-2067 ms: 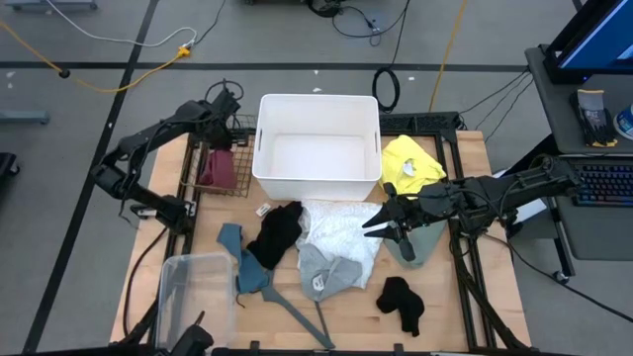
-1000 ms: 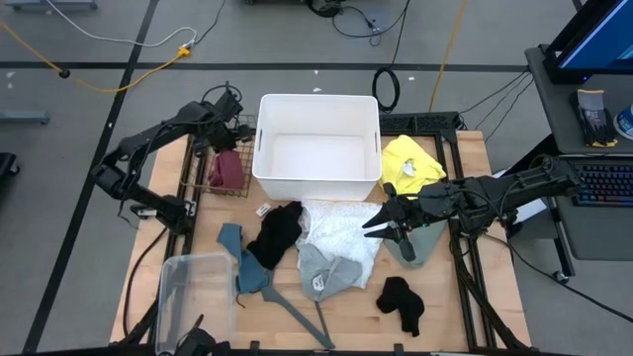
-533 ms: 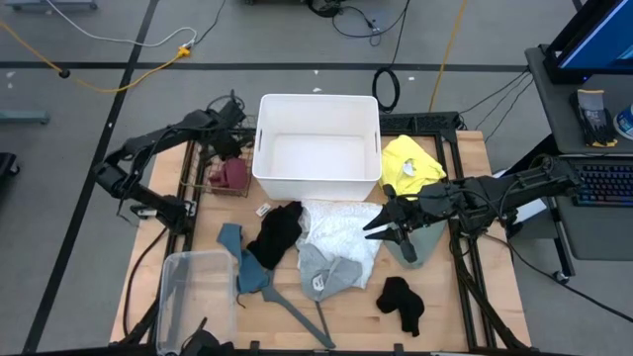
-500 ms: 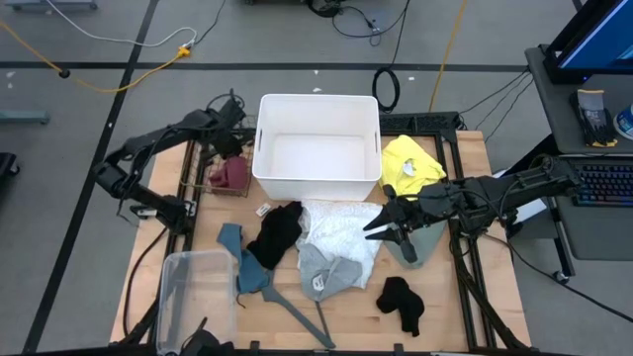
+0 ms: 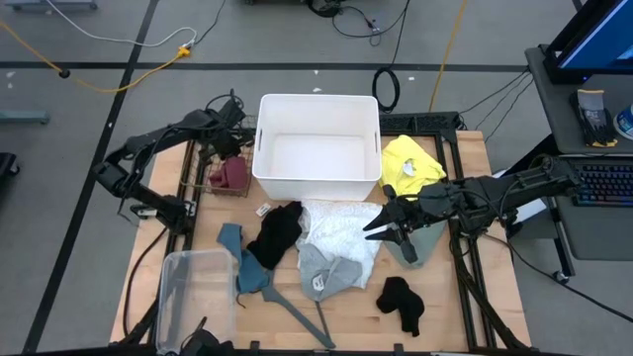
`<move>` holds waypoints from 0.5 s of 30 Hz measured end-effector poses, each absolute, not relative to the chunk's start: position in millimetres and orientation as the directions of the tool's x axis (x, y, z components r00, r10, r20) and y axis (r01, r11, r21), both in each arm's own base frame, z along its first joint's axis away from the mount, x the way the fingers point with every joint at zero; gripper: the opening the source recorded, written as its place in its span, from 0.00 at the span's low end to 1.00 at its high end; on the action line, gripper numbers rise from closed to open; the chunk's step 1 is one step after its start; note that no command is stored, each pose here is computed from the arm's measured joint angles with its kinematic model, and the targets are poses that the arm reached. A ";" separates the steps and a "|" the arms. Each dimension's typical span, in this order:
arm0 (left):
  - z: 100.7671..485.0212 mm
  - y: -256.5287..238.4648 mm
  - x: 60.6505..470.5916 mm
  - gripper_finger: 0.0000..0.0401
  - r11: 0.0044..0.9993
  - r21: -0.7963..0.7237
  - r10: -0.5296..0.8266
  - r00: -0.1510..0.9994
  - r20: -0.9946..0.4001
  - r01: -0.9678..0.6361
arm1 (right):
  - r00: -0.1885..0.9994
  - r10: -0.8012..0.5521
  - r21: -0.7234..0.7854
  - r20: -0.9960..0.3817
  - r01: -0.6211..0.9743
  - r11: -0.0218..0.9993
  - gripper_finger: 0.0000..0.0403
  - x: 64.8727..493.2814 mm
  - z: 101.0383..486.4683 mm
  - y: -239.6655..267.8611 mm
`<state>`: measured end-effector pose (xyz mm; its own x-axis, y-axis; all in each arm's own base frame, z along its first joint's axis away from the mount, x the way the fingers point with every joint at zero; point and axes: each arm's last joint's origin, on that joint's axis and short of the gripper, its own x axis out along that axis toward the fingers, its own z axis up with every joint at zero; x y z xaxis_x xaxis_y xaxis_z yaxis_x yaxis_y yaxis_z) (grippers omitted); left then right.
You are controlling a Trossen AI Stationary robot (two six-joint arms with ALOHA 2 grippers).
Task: Pick & Place Cloths
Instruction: Put the red underwear into the brown basket
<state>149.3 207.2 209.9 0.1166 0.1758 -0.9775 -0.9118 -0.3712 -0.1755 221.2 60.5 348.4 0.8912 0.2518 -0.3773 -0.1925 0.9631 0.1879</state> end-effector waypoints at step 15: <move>209.8 206.7 148.9 0.38 -0.351 -0.168 0.170 0.114 -0.979 -0.921 | 0.893 0.252 0.188 -0.373 -0.193 0.963 0.21 221.3 348.8 60.6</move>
